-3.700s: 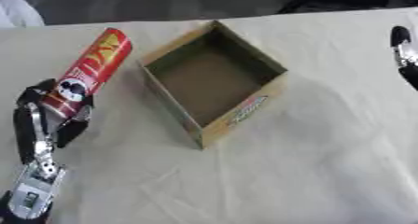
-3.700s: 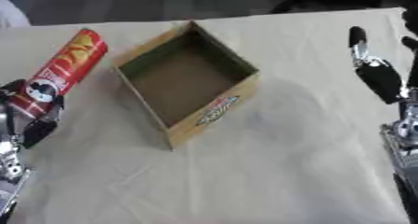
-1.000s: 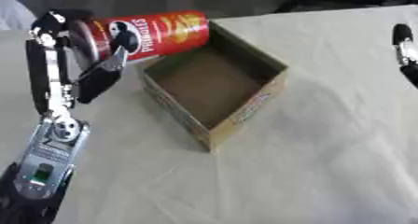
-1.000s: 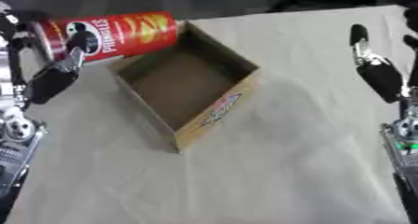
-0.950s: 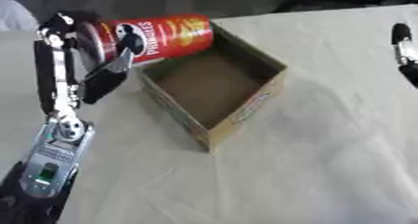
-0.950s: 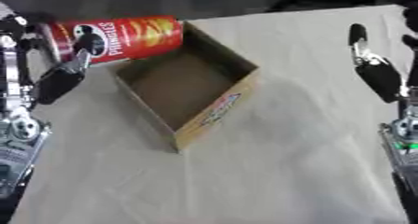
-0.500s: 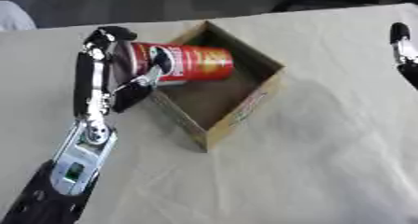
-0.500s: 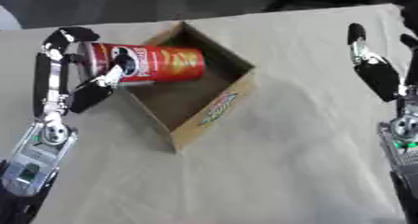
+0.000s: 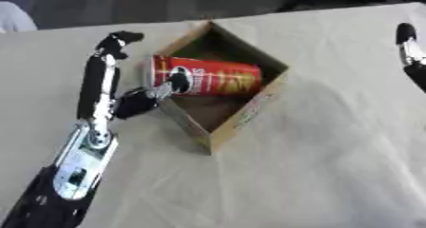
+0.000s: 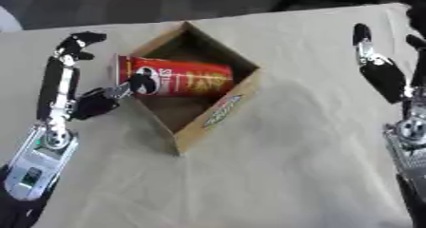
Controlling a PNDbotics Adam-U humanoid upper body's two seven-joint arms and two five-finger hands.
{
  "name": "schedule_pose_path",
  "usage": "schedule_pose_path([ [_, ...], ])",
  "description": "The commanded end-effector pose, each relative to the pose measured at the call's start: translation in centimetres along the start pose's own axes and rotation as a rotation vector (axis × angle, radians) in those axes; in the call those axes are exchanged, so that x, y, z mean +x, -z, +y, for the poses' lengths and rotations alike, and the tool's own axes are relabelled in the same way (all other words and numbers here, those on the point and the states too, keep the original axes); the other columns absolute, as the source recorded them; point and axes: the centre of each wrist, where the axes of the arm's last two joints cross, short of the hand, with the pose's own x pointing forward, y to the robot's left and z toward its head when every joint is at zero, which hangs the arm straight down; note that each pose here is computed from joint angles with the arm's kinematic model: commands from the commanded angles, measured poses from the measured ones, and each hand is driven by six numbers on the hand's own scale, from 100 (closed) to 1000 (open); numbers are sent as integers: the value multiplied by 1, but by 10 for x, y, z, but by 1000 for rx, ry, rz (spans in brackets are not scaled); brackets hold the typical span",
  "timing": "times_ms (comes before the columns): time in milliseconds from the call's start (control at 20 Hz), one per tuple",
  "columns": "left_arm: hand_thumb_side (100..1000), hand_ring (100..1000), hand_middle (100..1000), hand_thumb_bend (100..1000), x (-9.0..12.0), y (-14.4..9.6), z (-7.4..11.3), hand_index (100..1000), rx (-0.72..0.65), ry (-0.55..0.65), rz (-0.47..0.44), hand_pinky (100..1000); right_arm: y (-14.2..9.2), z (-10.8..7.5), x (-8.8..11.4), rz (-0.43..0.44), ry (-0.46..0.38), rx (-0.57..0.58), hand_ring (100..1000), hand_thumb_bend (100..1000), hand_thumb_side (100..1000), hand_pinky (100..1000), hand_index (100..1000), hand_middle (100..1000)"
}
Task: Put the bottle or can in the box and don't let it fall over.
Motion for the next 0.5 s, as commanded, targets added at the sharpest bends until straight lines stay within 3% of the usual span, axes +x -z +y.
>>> schedule_pose_path([
  [50,596,907,748,728,1,5,14,798,43,7,-14,720,5,-3,6,-27,-1,-4,896,453,422,864,869,805],
  [150,604,909,749,741,1,5,16,798,51,5,-10,721,5,-3,5,-26,-1,-4,896,453,423,864,869,805],
  [500,593,889,734,661,0,3,27,780,126,-8,1,700,5,-3,6,-27,0,-2,896,453,422,864,869,805],
])
